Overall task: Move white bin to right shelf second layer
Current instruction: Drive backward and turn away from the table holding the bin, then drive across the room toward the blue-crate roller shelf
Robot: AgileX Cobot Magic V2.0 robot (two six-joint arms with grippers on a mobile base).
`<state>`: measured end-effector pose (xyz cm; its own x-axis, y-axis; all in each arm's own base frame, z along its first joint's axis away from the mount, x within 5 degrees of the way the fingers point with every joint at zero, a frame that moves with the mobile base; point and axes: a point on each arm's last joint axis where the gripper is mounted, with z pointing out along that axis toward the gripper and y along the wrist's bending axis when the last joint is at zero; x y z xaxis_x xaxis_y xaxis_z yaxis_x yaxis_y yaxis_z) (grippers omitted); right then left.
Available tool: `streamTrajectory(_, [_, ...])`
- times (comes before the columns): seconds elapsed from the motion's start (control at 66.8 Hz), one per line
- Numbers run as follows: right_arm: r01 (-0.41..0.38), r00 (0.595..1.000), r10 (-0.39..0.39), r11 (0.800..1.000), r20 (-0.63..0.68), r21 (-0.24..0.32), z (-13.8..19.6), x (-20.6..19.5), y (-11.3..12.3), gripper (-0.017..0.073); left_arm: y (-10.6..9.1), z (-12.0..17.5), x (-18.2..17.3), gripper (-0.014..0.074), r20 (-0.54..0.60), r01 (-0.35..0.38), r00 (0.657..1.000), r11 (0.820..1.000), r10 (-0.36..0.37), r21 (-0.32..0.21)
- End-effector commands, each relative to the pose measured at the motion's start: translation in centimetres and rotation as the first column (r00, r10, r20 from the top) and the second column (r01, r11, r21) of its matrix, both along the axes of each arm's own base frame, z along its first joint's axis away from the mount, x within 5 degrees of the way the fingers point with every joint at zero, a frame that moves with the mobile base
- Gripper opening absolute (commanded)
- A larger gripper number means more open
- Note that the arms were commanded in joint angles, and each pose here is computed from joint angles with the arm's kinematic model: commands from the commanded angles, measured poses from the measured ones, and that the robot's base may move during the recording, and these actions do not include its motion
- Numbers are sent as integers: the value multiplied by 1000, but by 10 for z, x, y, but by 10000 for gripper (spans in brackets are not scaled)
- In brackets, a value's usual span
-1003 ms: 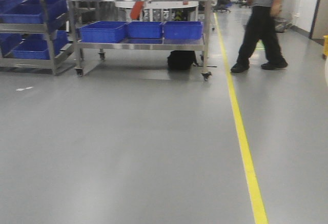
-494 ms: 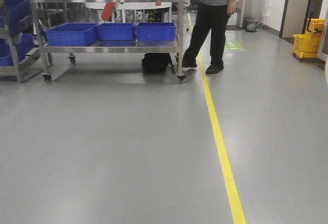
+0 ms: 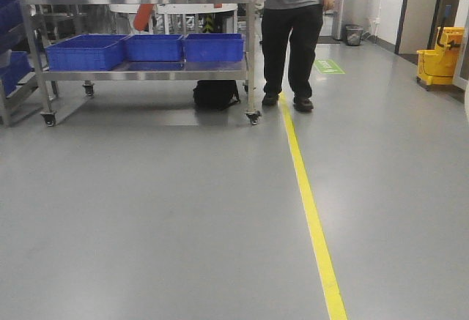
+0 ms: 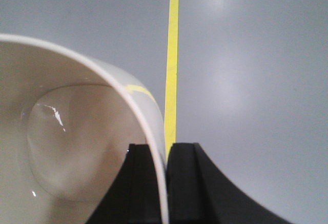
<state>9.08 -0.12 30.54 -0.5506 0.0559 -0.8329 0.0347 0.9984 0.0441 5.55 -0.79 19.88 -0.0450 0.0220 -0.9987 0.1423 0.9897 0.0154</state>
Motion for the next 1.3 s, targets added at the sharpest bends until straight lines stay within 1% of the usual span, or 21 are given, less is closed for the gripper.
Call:
streamTrajectory(0.0, [9, 993, -9, 1000, 119, 1, 17, 4, -1, 41, 0, -4, 0, 85, 64, 4, 998, 1000, -3, -12])
streamTrajectory(1.287, [9, 993, -9, 1000, 120, 1, 17, 4, -1, 41, 0, -4, 0, 85, 64, 4, 998, 1000, -3, -12])
